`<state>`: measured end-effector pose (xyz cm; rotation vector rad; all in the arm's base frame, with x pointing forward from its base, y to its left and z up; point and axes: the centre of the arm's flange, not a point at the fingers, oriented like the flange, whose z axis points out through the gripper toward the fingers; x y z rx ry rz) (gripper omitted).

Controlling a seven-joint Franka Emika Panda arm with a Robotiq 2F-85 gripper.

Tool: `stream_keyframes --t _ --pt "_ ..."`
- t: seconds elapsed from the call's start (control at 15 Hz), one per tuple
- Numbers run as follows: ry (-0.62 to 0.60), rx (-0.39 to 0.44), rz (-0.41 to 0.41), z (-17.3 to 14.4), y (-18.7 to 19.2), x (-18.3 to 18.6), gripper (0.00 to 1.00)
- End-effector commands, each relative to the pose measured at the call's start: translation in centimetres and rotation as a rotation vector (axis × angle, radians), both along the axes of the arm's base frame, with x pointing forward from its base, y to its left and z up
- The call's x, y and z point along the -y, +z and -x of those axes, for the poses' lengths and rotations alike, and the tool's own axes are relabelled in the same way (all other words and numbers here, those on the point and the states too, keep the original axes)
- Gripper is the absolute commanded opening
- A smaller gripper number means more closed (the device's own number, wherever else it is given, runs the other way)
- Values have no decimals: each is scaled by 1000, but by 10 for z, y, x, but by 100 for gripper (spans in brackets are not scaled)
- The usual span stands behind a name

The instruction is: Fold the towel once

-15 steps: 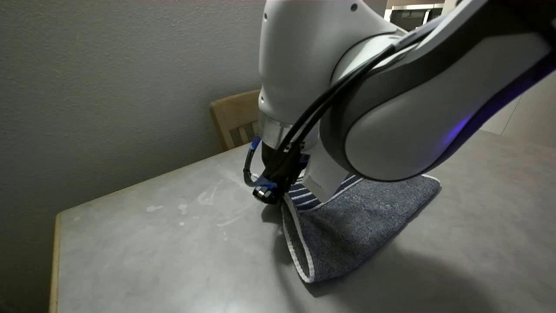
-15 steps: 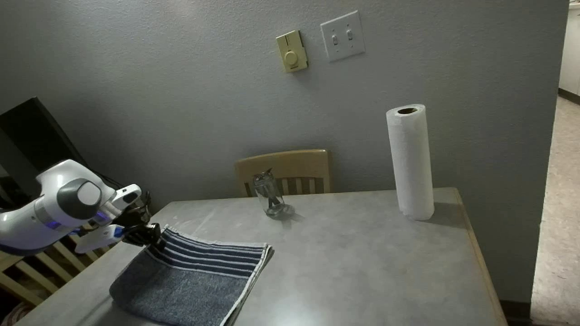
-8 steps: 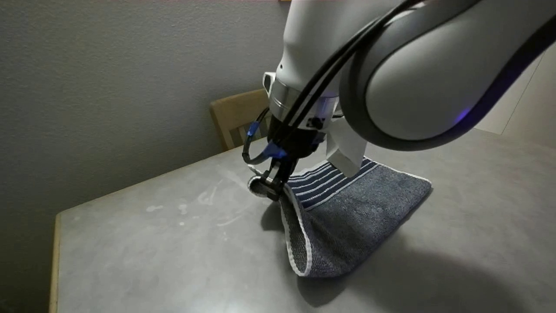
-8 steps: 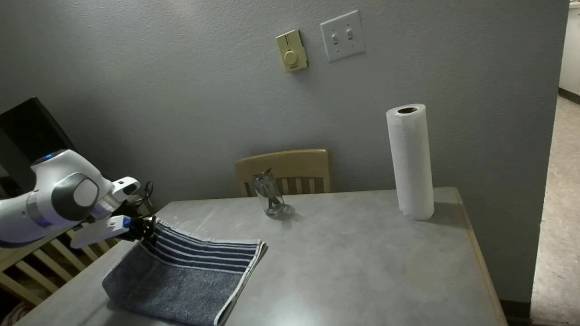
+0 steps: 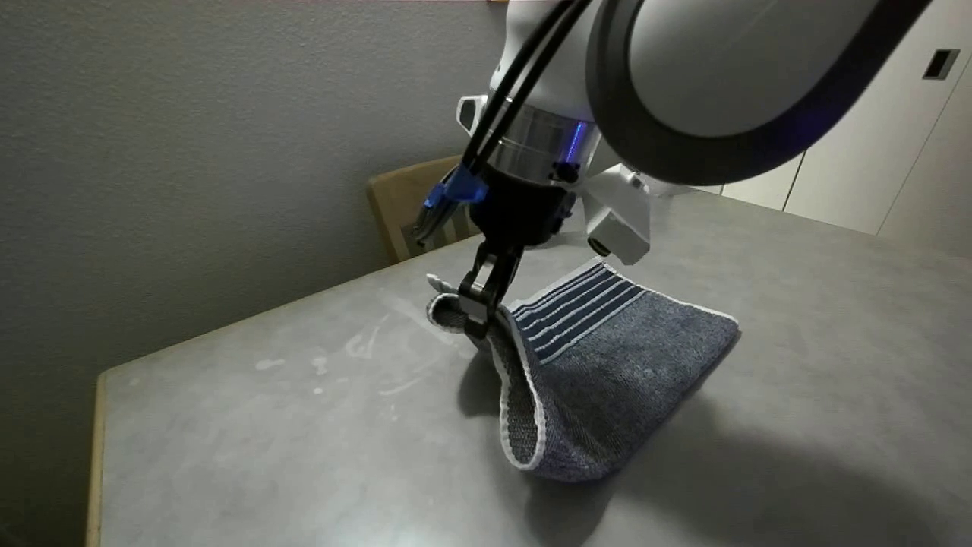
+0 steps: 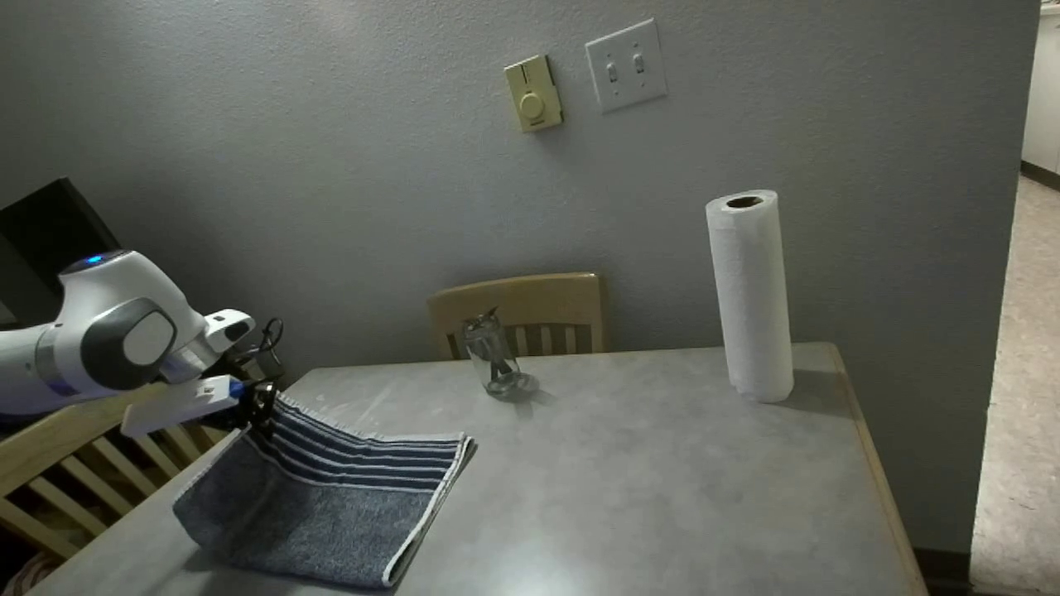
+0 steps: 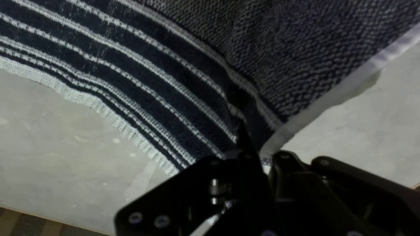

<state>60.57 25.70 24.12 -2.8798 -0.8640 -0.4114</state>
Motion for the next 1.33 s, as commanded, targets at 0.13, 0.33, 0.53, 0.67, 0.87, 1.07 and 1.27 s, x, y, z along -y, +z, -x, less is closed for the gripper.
stream_keyframes --t 0.13,0.33,0.53,0.67,0.87,1.07,1.27 --pt "65 -41 42 12 32 35 2" --pt "99 -30 64 17 47 54 2" --pt "127 -18 79 24 59 72 2" --pt "137 -8 86 29 66 84 2" --pt "146 0 99 39 75 100 2" --pt "130 10 106 24 68 90 7" --pt "130 10 111 29 70 93 7"
